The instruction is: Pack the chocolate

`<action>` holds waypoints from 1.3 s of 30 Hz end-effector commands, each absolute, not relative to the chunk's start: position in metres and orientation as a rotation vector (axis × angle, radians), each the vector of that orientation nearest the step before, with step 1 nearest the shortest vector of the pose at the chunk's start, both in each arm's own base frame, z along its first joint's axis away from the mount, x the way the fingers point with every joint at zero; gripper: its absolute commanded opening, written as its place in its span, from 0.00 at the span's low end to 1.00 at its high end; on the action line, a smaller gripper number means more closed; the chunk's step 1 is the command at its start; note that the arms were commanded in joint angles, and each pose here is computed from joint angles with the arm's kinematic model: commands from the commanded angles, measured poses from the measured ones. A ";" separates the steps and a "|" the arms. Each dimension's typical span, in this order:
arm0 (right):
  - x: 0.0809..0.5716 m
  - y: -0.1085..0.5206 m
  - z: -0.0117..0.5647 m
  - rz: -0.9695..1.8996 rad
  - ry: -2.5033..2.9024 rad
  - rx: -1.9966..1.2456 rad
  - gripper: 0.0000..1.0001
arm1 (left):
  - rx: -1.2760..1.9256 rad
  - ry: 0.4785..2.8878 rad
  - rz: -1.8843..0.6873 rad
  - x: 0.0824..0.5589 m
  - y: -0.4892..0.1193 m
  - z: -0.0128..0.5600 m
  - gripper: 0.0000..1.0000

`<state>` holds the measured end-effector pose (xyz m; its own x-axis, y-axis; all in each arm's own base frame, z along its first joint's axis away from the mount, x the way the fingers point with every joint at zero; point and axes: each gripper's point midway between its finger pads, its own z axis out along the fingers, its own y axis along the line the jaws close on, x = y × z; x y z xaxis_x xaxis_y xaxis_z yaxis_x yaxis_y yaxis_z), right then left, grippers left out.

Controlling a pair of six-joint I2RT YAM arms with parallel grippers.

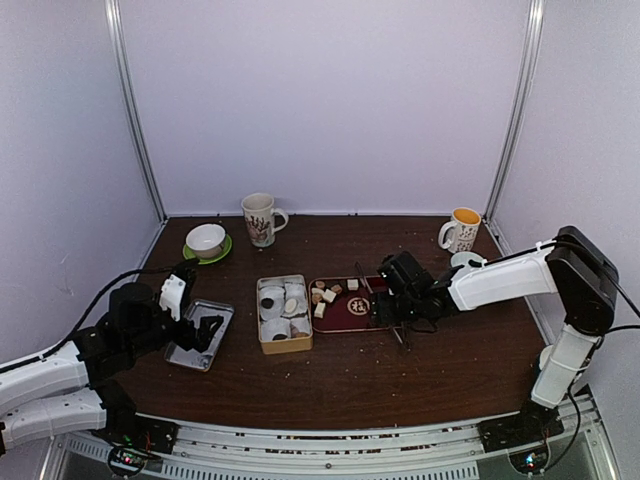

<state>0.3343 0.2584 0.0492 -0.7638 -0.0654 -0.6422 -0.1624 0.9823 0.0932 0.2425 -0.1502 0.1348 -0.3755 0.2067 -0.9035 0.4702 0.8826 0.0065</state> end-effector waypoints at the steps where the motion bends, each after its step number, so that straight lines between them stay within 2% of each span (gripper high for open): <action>1: 0.343 0.264 0.063 0.226 2.401 -0.143 0.88 | 0.455 1.897 -0.324 0.251 -0.154 0.160 0.98; 7: 0.344 0.260 0.091 0.225 2.346 -0.156 0.91 | 0.421 1.926 -0.288 0.255 -0.148 0.160 0.98; 10: 0.345 0.256 0.105 0.223 2.315 -0.163 1.00 | 0.335 1.943 -0.225 0.259 -0.134 0.167 0.98; 19: 0.343 0.252 0.147 0.268 2.218 -0.188 1.00 | 0.011 2.085 -0.138 0.268 -0.094 0.176 0.98; 29: 0.342 0.259 0.164 0.319 2.199 -0.244 1.00 | -0.218 2.331 -0.124 0.281 -0.054 0.148 0.97; 33: 0.340 0.262 0.167 0.340 2.193 -0.259 1.00 | -0.232 2.441 -0.164 0.286 -0.052 0.128 0.88; 39: 0.338 0.267 0.171 0.375 2.192 -0.280 0.99 | -0.219 2.604 -0.107 0.293 -0.053 0.098 0.63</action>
